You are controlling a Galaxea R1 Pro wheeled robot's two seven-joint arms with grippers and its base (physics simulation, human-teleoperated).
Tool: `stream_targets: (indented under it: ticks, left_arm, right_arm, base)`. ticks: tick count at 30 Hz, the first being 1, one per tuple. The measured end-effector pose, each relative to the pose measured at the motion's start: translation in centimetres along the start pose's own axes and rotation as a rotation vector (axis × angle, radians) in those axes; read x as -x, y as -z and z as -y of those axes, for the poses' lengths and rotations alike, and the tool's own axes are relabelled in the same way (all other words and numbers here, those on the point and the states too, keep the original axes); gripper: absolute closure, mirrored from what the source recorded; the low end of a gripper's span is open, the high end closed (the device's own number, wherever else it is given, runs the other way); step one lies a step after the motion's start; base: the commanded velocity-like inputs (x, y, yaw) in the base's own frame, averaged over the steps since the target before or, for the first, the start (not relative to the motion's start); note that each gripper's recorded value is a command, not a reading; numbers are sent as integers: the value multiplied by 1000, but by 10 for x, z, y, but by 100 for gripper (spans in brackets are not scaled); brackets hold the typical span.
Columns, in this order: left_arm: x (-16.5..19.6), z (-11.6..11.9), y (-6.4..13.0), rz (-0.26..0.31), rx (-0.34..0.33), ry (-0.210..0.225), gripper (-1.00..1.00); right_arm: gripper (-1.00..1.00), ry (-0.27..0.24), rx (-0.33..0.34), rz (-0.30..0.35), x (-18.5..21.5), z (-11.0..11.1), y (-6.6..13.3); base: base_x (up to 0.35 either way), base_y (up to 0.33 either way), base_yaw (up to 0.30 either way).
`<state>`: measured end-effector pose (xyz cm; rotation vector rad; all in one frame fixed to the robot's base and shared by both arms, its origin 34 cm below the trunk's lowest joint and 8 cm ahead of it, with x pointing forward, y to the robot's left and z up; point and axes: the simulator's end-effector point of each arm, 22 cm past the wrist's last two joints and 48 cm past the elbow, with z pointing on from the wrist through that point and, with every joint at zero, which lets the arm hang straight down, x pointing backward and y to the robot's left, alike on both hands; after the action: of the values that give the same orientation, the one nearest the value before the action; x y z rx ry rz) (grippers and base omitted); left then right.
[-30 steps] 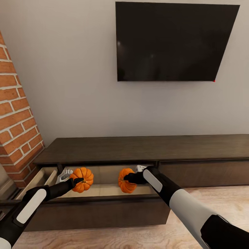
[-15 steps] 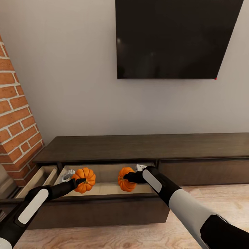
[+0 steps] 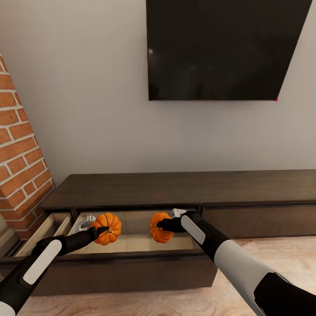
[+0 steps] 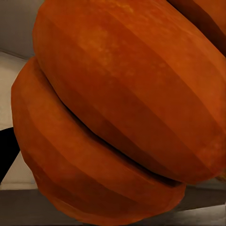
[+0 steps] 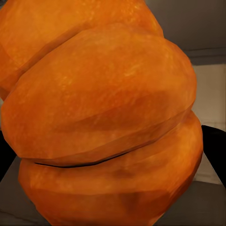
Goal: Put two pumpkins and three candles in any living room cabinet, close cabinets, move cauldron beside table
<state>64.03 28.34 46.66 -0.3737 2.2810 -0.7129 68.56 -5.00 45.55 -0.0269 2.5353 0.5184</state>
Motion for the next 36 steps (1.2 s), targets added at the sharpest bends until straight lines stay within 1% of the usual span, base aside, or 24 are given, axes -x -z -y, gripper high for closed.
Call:
stream_targets:
  ticks: [14,17,23,27,31,36]
  left_arm:
    - [-2,0,-1,-3,1,-2,100]
    - [-6,-5,-4,-14,7,2,100]
    - [-5,-4,-4,-13,6,3,100]
    - [-12,-10,-9,-27,14,9,100]
    - [-11,-10,-9,-25,13,11,100]
    - [-18,-17,-16,-42,23,18,100]
  right_arm:
    - [100,1,-2,1,0,1,0]
    - [100,-4,-3,-11,-4,4,-6]
    - [100,-4,-3,-10,-4,4,-6]
    - [100,-10,-4,-26,-11,7,-13]
    - [100,-12,-3,-16,-8,7,-13]
    - [100,-20,-5,-33,-16,12,-23]
  base:
    - [19,0,0]
    - [0,0,0]
    - [0,0,0]
    - [0,0,0]
    - [0,0,0]
    - [0,0,0]
